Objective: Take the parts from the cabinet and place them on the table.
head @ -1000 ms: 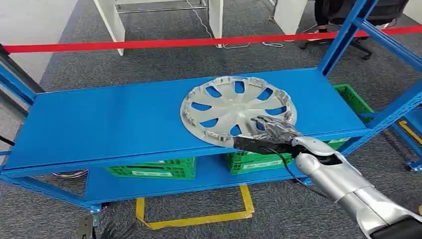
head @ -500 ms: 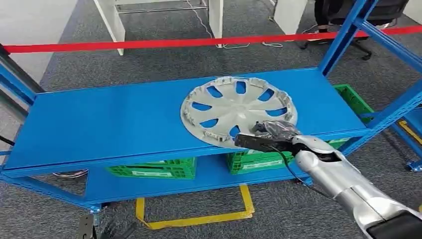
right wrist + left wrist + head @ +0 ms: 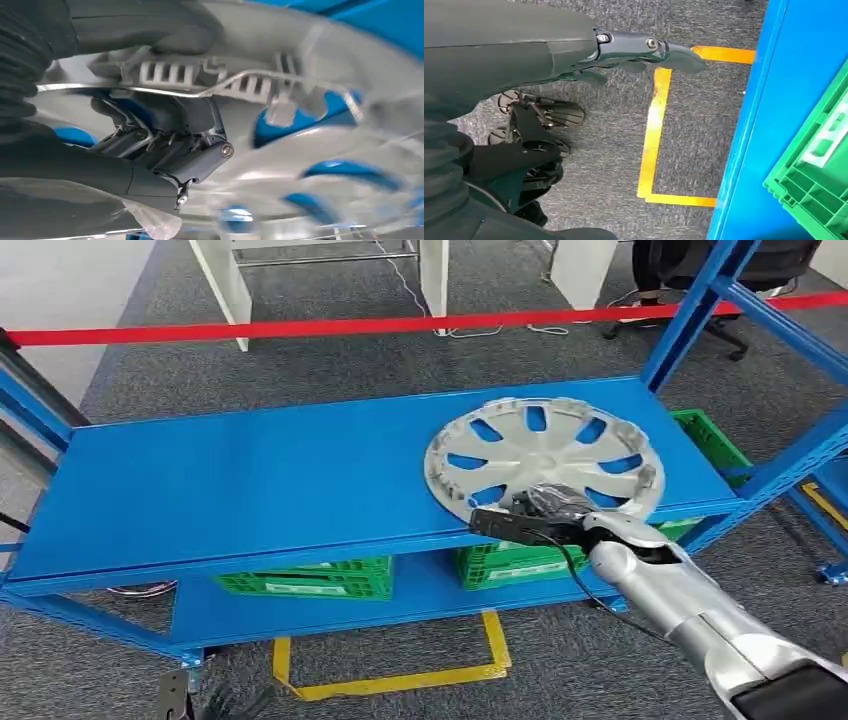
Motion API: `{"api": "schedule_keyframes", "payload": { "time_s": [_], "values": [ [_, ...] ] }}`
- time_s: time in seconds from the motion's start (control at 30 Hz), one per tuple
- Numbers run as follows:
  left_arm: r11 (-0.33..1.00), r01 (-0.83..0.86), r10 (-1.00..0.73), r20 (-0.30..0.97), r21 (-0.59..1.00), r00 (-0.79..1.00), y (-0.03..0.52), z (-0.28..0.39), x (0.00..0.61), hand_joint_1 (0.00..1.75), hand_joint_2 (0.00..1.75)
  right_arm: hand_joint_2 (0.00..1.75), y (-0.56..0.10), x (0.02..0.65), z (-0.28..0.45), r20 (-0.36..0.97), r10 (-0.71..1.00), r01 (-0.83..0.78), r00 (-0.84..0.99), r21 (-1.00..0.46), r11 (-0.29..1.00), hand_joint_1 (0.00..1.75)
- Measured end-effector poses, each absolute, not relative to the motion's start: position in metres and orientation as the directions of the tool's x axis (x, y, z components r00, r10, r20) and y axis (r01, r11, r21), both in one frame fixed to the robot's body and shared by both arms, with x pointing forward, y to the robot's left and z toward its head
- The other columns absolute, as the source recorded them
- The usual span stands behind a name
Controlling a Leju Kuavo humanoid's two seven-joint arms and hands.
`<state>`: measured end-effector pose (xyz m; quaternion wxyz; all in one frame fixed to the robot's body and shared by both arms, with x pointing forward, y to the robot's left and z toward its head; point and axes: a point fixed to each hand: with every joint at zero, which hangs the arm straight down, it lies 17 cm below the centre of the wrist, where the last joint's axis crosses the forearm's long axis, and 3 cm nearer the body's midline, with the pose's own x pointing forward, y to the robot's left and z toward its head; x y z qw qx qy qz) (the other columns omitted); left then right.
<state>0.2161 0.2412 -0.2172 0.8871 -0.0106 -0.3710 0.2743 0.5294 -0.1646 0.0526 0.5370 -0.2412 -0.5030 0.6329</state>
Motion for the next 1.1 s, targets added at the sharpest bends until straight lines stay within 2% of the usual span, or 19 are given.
{"api": "schedule_keyframes", "payload": {
  "time_s": [0.27, 0.4, 0.43, 0.63, 0.8, 0.83, 0.97, 1.1],
  "values": [
    [0.849, -0.478, 0.495, 0.654, -0.225, 0.572, 0.242, -0.217, 0.218, 0.0, 1.75, 1.75, -0.156, 0.527, 0.052, 0.266, 0.908, -0.475, -0.325, -0.876, 0.087, 1.75],
    [0.848, -0.479, 0.498, 0.655, -0.228, 0.569, 0.242, -0.216, 0.219, 0.0, 1.75, 1.75, -0.144, 0.522, 0.056, 0.33, 0.882, -0.491, -0.338, -0.861, 0.134, 1.75],
    [0.847, -0.479, 0.498, 0.656, -0.23, 0.567, 0.242, -0.216, 0.219, 0.0, 0.0, 1.75, -0.138, 0.52, 0.058, 0.351, 0.87, -0.491, -0.345, -0.858, 0.152, 1.75],
    [0.835, -0.488, 0.512, 0.678, -0.252, 0.527, 0.247, -0.211, 0.223, 0.0, 0.0, 1.75, -0.106, 0.497, 0.107, 0.515, 0.736, -0.365, -0.439, -0.851, 0.377, 1.75],
    [0.832, -0.488, 0.512, 0.702, -0.264, 0.495, 0.251, -0.206, 0.226, 0.0, 0.0, 1.75, -0.097, 0.457, 0.154, 0.595, 0.597, -0.245, -0.538, -0.788, 0.565, 1.75],
    [0.832, -0.485, 0.514, 0.705, -0.271, 0.488, 0.251, -0.204, 0.227, 0.0, 1.75, 1.75, -0.096, 0.448, 0.165, 0.606, 0.561, -0.229, -0.564, -0.768, 0.598, 1.75],
    [0.826, -0.473, 0.528, 0.717, -0.308, 0.455, 0.25, -0.198, 0.233, 0.0, 1.75, 1.75, -0.093, 0.408, 0.204, 0.647, 0.4, -0.206, -0.649, -0.655, 0.727, 1.75],
    [0.825, -0.47, 0.53, 0.72, -0.315, 0.448, 0.251, -0.196, 0.234, 0.0, 1.75, 1.75, -0.092, 0.389, 0.224, 0.657, 0.337, -0.198, -0.675, -0.601, 0.775, 1.75]
  ]
}}
